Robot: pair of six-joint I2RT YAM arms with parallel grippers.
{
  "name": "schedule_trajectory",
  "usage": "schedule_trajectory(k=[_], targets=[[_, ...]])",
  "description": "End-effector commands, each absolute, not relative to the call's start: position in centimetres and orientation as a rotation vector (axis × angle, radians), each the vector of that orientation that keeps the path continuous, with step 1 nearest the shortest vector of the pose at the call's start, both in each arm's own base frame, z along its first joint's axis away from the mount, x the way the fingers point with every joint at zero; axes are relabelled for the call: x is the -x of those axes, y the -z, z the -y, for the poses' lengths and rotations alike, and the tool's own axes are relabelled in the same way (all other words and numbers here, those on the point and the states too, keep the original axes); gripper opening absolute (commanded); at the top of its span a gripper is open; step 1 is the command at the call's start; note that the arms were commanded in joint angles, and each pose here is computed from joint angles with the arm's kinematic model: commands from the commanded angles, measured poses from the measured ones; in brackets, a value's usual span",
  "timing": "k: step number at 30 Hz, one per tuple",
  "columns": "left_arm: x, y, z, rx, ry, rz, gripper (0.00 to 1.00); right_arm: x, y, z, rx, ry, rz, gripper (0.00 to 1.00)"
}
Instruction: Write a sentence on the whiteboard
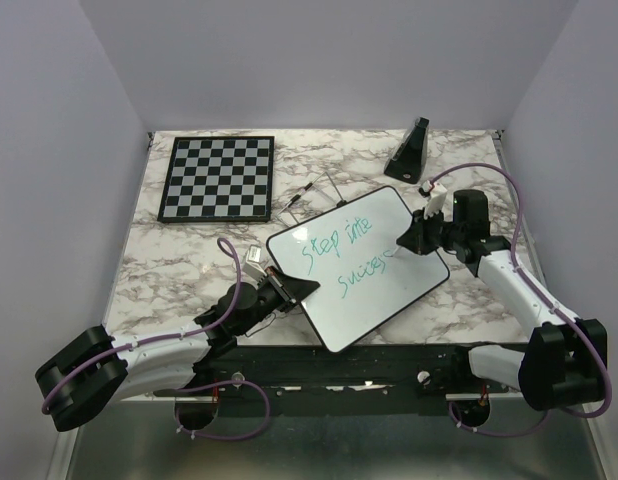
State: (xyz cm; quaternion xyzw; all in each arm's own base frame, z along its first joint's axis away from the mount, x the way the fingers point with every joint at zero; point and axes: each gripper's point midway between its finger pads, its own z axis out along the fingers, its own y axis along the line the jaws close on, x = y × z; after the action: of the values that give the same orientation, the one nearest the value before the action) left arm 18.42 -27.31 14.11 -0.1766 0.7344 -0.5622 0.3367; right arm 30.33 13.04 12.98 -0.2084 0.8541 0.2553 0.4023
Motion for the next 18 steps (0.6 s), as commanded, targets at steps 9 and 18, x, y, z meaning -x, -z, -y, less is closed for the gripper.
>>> schedule_trajectory(k=[9, 18], targets=[[-19.3, -16.9, 27.0, 0.428, 1.480, -1.782, 0.00, -27.4, -12.3, -13.5, 0.624, -0.729, -2.233, 0.01], [-19.4, -16.7, 27.2, 0.425, 1.481, -1.787, 0.00, -26.9, -15.8, -15.6, 0.661, -0.898, -2.129, 0.01]])
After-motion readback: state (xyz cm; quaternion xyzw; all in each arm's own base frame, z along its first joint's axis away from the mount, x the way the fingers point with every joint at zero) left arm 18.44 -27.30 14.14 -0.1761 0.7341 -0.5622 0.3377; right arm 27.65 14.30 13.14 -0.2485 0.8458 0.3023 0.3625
